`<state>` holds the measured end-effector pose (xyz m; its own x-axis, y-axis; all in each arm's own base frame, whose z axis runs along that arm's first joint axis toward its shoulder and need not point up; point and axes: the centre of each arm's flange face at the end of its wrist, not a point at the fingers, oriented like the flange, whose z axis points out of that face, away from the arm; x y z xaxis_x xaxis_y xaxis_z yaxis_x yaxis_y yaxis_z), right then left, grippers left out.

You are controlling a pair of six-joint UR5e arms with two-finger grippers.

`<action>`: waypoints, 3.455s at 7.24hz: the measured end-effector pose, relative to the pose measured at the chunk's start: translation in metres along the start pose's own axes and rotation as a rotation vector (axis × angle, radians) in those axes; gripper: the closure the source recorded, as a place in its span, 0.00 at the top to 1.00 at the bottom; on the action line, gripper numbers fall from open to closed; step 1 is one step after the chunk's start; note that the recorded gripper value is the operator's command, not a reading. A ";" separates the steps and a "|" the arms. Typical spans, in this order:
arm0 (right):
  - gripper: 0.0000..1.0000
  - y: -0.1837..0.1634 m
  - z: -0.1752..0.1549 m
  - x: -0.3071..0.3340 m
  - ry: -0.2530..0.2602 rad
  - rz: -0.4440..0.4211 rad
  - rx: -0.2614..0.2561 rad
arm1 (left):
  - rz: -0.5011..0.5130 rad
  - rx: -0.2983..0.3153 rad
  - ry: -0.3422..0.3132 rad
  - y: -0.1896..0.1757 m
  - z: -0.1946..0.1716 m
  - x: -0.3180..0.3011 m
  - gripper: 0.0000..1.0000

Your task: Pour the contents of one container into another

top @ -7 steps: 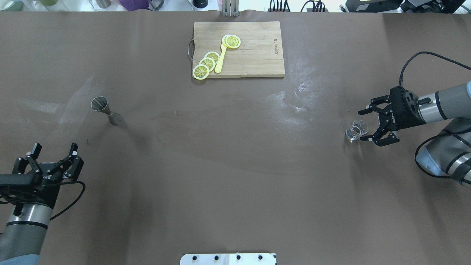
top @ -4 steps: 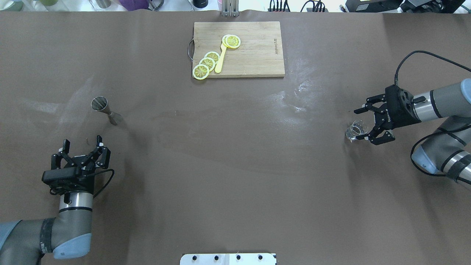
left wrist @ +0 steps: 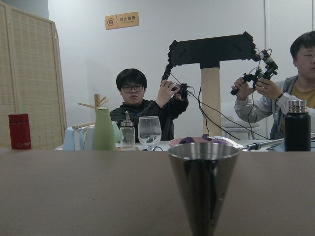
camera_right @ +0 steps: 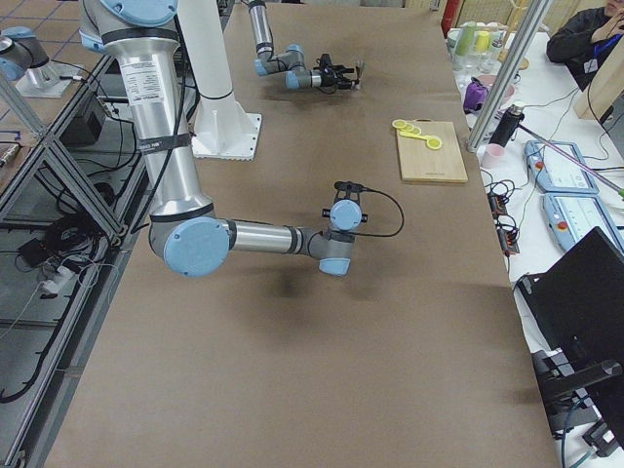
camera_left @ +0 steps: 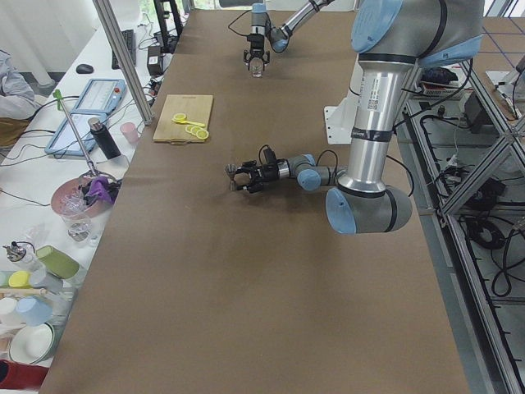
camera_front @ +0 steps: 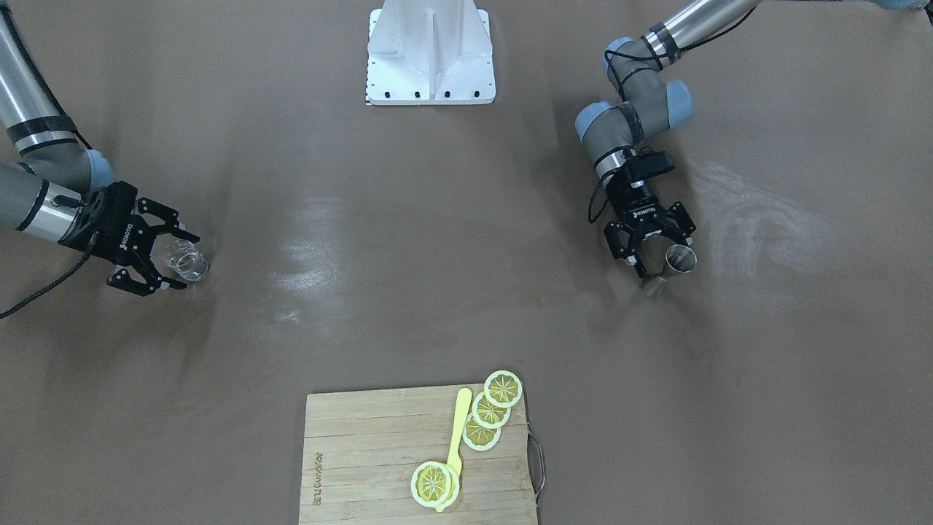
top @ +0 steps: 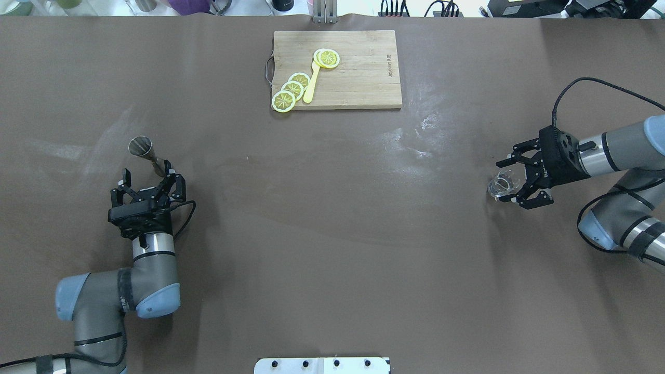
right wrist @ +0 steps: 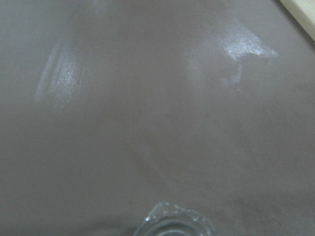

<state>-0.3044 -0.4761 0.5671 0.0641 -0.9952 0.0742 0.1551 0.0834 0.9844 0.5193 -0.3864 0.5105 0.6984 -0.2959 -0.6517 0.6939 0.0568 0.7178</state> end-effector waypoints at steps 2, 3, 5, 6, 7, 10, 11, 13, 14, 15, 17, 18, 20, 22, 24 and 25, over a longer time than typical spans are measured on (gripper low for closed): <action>0.73 0.003 0.000 -0.002 -0.003 0.005 -0.003 | 0.011 0.011 -0.046 0.005 0.029 0.005 0.00; 0.70 0.004 0.000 -0.003 -0.004 0.009 -0.005 | 0.012 0.023 -0.071 -0.001 0.046 0.001 0.00; 0.56 0.005 0.000 -0.003 -0.005 0.011 -0.005 | 0.029 0.029 -0.085 -0.014 0.057 0.004 0.00; 0.39 0.005 0.000 -0.003 -0.004 0.012 -0.006 | 0.049 0.026 -0.078 -0.026 0.054 0.016 0.00; 0.18 0.005 0.000 -0.003 -0.004 0.013 -0.005 | 0.060 0.023 -0.066 -0.040 0.049 0.037 0.00; 0.00 0.000 -0.004 0.002 0.006 0.022 0.001 | 0.131 0.022 -0.010 -0.100 0.025 0.134 0.00; 0.00 -0.002 -0.010 0.007 0.018 0.026 0.005 | 0.156 0.019 0.014 -0.118 0.012 0.168 0.00; 0.00 -0.009 -0.029 0.023 0.050 0.030 0.014 | 0.230 -0.004 0.082 -0.146 -0.034 0.232 0.00; 0.00 -0.014 -0.040 0.035 0.069 0.031 0.020 | 0.263 -0.016 0.115 -0.157 -0.058 0.258 0.00; 0.00 -0.025 -0.051 0.048 0.080 0.033 0.025 | 0.288 -0.026 0.142 -0.161 -0.078 0.274 0.00; 0.00 -0.066 -0.072 0.073 0.081 0.053 0.025 | 0.316 -0.042 0.178 -0.160 -0.106 0.287 0.00; 0.00 -0.091 -0.082 0.078 0.085 0.070 0.017 | 0.319 -0.046 0.183 -0.159 -0.110 0.289 0.00; 0.00 -0.147 -0.096 0.080 0.081 0.100 0.001 | 0.344 -0.050 0.180 -0.142 -0.107 0.289 0.00; 0.00 -0.212 -0.102 0.080 0.074 0.120 -0.013 | 0.338 -0.046 0.175 -0.140 -0.101 0.289 0.00; 0.00 -0.253 -0.098 0.074 0.069 0.116 -0.018 | 0.331 -0.036 0.158 -0.148 -0.086 0.291 0.00; 0.00 -0.274 -0.090 0.067 0.067 0.117 -0.030 | 0.333 -0.029 0.145 -0.153 -0.075 0.294 0.00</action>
<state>-0.2538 -0.5613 0.2883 0.1495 -0.9729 0.1767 0.1719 0.2015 0.9643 0.6311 -0.4106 0.1908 0.9029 -0.1190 -0.4131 0.4279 0.1547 0.8905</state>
